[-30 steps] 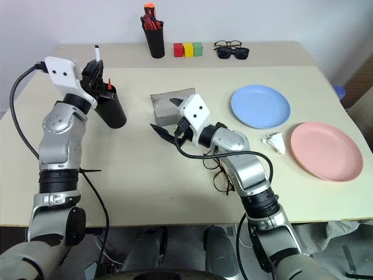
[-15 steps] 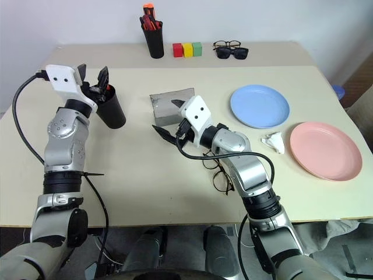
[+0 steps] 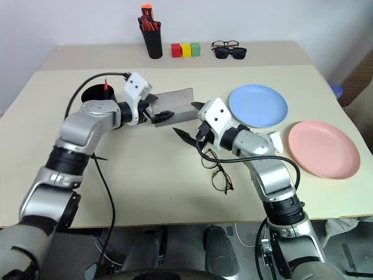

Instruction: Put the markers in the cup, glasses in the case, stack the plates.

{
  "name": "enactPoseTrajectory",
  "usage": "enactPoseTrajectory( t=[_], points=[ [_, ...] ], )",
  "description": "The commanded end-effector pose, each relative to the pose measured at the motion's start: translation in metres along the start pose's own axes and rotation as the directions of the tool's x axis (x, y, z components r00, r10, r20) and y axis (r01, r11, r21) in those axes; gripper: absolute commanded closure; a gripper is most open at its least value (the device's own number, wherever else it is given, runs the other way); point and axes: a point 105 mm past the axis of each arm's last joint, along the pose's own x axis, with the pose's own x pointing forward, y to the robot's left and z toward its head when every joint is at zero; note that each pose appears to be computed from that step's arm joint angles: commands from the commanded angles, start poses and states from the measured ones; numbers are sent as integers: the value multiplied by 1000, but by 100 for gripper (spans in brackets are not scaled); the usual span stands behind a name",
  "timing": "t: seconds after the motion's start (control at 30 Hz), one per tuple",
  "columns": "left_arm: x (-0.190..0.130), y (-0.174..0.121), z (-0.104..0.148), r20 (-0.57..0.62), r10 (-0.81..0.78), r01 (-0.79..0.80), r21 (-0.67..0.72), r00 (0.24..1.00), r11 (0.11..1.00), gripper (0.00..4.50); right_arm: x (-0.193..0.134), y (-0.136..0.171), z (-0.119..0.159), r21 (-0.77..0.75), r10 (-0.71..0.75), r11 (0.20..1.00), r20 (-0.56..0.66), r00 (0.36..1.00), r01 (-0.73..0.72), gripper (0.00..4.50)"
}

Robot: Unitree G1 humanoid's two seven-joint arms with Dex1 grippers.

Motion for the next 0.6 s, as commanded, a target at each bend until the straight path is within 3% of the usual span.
enactPoseTrajectory(
  t=[0.03, 0.17, 0.2, 0.27, 0.5, 0.6],
  points=[
    [9, 9, -5, -54, -8, 9, 6, 998, 1000, 3, -5, 0, 17, -31, -20, 999, 52, 998, 22, 0],
    [22, 0, -21, -129, -124, 124, -14, 984, 992, 3, -9, 3, 16, -23, -42, 999, 44, 998, 43, 0],
    [23, 0, -24, -143, -139, 140, -3, 980, 990, 26, -10, 4, 16, -20, -47, 999, 44, 998, 48, 0],
    [23, 1, -25, -151, -162, 168, 29, 975, 985, 89, -11, 5, 16, -15, -55, 998, 43, 998, 56, 0],
    [20, -4, -17, -98, -250, 258, 80, 963, 963, 440, -12, 6, 14, -10, -63, 998, 36, 997, 63, 0],
    [11, -14, -12, -57, -333, 338, 184, 941, 923, 446, -14, 4, 12, -21, -63, 998, 20, 998, 63, 0]
  ],
)
